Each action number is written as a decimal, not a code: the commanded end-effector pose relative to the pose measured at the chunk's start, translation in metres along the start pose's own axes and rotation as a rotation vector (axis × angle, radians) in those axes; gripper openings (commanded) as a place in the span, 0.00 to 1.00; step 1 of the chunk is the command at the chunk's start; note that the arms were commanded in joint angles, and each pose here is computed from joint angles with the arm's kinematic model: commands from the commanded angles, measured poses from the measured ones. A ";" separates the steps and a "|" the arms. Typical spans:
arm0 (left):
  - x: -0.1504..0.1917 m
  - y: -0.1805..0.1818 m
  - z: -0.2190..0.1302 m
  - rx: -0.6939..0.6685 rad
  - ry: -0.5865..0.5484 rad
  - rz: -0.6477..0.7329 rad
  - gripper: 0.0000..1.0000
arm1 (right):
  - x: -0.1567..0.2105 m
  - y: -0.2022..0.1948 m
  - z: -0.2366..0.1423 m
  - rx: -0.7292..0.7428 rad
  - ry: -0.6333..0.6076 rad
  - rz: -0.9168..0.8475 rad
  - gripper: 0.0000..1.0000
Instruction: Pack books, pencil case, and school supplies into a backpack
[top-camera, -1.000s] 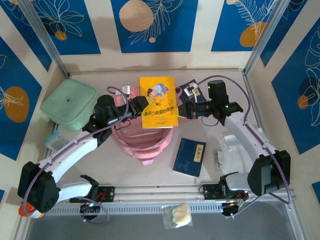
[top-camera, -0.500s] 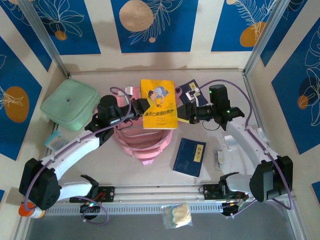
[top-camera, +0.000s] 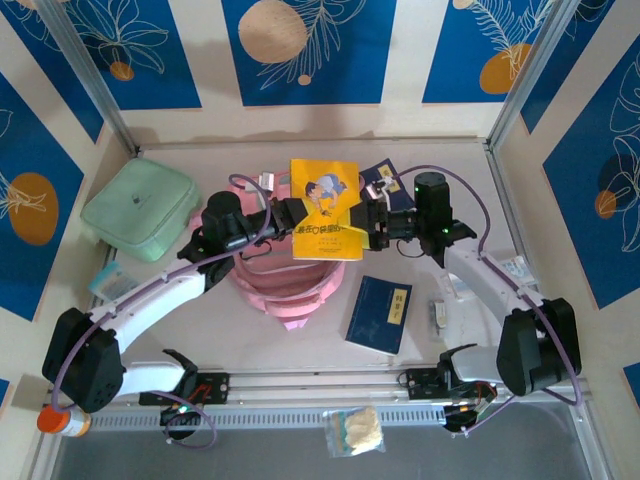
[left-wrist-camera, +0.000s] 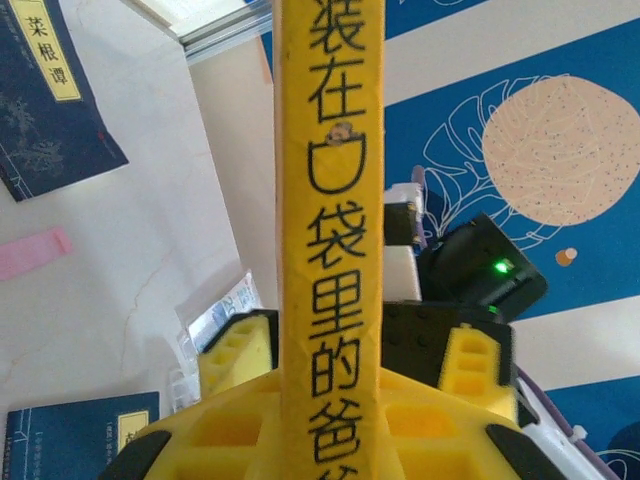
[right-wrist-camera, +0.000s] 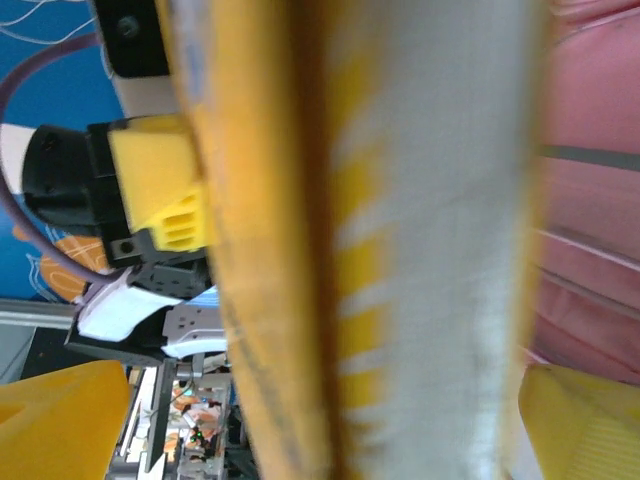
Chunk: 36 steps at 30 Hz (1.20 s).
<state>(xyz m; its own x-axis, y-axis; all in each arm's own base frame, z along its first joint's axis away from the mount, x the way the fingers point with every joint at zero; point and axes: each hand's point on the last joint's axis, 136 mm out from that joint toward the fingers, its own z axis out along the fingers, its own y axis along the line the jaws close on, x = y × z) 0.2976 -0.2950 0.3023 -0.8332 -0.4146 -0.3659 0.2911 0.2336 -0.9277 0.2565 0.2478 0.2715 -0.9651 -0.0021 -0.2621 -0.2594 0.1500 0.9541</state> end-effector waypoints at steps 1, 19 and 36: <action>-0.008 -0.014 -0.001 0.007 -0.026 0.089 0.00 | 0.009 0.032 -0.006 -0.049 -0.011 -0.068 0.91; 0.016 0.011 -0.016 -0.116 0.049 0.224 0.23 | 0.009 -0.013 -0.006 0.216 -0.072 0.074 0.00; 0.080 0.129 -0.053 -0.735 0.582 0.878 0.48 | 0.048 -0.063 -0.087 0.380 -0.238 0.212 0.00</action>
<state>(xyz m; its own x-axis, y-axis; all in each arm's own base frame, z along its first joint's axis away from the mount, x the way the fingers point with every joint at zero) 0.2453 -0.2662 0.1759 -0.6999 0.3334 -0.6317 0.5987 0.7561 -0.2643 0.2326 0.1541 0.2080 -0.9418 0.3099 -0.1302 0.0456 0.5016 0.8639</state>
